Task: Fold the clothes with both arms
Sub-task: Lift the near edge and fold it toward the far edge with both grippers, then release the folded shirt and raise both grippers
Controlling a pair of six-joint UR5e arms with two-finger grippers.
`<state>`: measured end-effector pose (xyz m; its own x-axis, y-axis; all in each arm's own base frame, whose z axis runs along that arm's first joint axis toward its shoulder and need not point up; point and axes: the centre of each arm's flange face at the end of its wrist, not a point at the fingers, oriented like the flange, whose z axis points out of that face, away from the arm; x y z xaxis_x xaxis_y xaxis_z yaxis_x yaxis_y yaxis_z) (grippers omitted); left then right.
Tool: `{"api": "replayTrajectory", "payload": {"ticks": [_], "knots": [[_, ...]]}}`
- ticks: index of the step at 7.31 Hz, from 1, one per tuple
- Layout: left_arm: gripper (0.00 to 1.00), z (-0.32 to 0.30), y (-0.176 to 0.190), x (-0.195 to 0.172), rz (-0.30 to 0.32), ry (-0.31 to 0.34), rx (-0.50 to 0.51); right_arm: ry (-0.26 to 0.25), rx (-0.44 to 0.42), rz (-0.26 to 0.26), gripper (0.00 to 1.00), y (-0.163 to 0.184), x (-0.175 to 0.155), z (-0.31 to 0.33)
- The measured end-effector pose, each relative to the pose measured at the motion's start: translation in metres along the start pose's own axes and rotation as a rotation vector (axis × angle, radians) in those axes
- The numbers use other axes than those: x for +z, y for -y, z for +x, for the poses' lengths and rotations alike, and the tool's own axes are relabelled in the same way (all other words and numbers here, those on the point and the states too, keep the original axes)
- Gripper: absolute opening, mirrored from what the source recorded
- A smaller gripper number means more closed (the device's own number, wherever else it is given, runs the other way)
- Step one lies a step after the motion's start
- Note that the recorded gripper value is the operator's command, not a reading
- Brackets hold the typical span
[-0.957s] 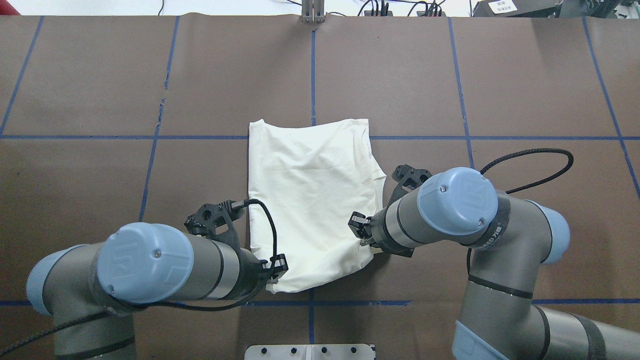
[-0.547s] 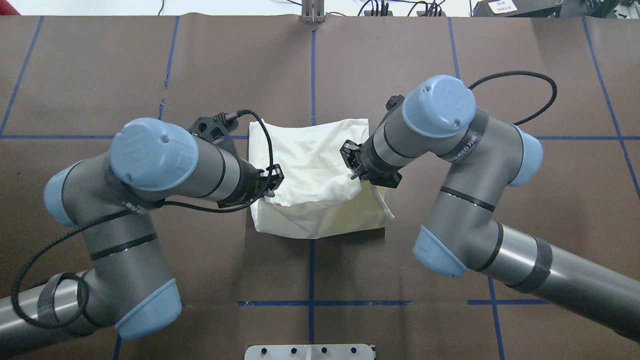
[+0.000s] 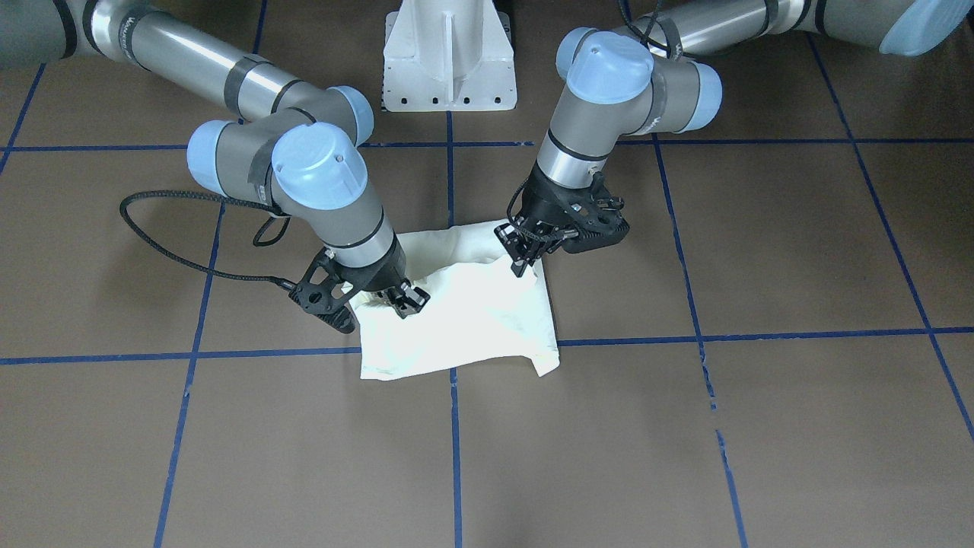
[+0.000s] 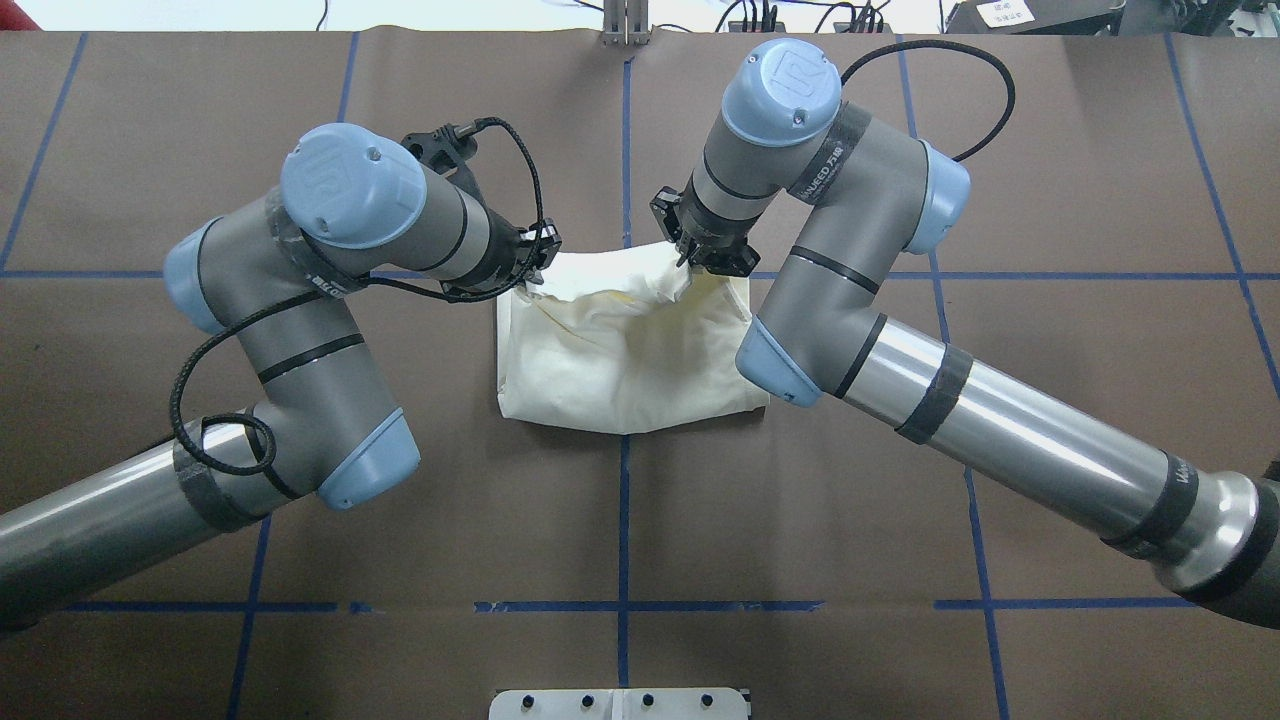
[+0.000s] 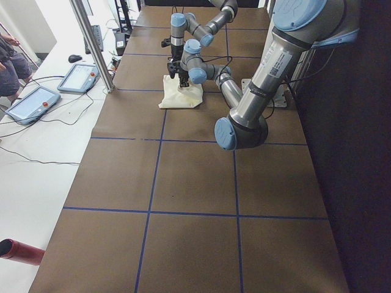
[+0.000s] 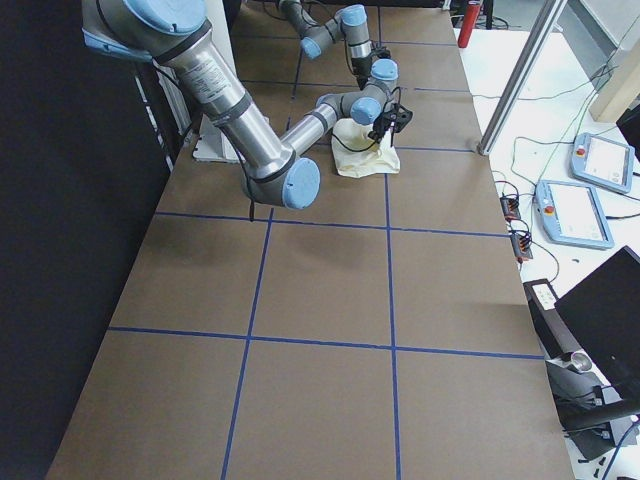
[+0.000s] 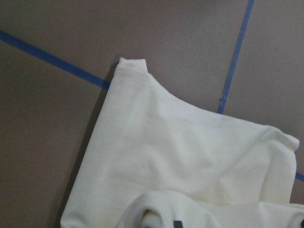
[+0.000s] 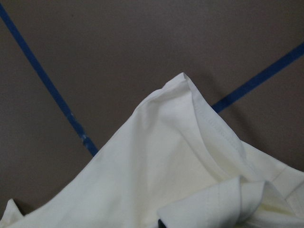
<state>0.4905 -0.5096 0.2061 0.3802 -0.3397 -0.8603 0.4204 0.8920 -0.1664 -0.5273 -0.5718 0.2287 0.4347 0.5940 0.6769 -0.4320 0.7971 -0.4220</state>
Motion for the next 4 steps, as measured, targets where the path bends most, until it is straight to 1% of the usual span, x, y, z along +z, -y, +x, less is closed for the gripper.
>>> {"api": "replayTrajectory", "payload": {"ticks": [1,3,4], "knots": [[0.00,0.004,0.013,0.015,0.011,-0.002,-0.002,-0.005,0.006,0.005,0.64,0.010,0.007,-0.001],[0.00,-0.001,0.039,0.039,0.036,0.005,-0.011,-0.007,0.008,0.014,0.65,0.021,0.009,-0.005],[0.00,-0.005,0.051,0.042,0.047,0.011,-0.008,-0.008,0.011,0.018,0.66,0.027,0.008,-0.007]]}}
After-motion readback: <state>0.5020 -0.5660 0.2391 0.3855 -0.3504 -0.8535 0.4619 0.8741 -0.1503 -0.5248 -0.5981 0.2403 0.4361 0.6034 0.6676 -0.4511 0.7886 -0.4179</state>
